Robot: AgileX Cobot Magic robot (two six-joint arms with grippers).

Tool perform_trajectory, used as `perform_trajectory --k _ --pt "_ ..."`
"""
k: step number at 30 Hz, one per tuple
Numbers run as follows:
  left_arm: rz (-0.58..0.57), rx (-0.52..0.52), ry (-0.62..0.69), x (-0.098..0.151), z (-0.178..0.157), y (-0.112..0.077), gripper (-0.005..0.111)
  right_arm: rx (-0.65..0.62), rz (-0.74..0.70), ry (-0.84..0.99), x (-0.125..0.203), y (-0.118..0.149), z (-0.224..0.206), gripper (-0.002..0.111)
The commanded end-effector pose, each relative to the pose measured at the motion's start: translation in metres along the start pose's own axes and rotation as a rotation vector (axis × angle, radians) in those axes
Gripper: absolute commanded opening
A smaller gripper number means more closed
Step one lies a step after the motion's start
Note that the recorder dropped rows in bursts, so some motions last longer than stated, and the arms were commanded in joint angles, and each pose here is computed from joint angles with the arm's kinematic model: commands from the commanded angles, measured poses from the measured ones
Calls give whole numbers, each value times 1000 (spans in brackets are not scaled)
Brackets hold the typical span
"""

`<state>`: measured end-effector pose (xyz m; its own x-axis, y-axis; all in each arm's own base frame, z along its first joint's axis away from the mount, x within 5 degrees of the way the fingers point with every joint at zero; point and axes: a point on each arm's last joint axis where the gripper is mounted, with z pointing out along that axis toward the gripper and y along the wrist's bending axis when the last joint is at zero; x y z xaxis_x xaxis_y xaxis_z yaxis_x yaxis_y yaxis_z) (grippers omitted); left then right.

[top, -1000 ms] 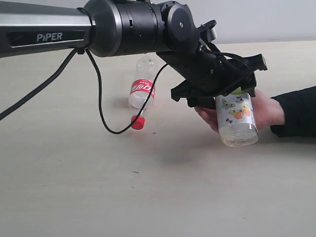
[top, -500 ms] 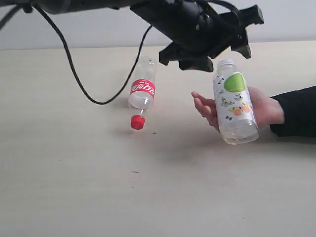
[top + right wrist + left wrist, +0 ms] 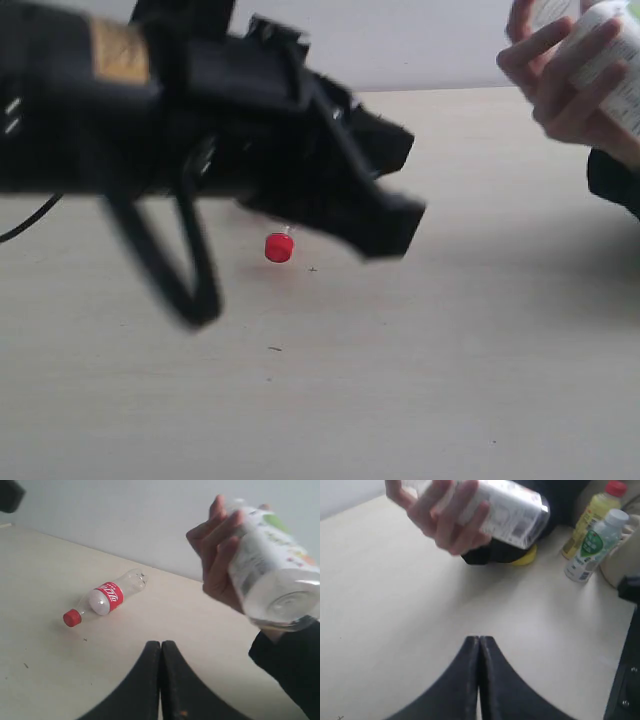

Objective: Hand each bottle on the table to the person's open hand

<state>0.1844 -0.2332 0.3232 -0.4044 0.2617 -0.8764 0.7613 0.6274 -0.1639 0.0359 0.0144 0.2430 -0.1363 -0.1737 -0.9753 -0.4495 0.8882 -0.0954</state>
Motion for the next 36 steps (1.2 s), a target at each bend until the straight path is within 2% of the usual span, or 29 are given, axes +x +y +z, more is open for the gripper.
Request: perform_trajectory --k 1,2,5,6,11,13,19,22,28,36 --pt "138 -25 -181 45 -36 -3 1 1 1 -3 1 0 0 0" --pt "142 -50 -243 60 -48 2 1 1 1 -3 1 0 0 0" --pt "153 -89 -274 96 -61 11 1 1 1 -3 1 0 0 0" --pt "198 -95 -253 112 -63 14 1 1 1 -3 1 0 0 0" --pt "437 -119 -158 140 -61 19 1 1 1 -3 1 0 0 0" --pt "485 -121 -143 143 -61 19 1 1 1 -3 1 0 0 0" --pt "442 -127 -146 148 -61 21 1 1 1 -3 1 0 0 0" --pt "395 -148 -216 152 -63 24 1 1 1 -3 1 0 0 0" --pt "373 -175 -285 158 -67 27 1 1 1 -3 1 0 0 0" --pt "373 -175 -286 158 -67 27 1 1 1 -3 1 0 0 0"
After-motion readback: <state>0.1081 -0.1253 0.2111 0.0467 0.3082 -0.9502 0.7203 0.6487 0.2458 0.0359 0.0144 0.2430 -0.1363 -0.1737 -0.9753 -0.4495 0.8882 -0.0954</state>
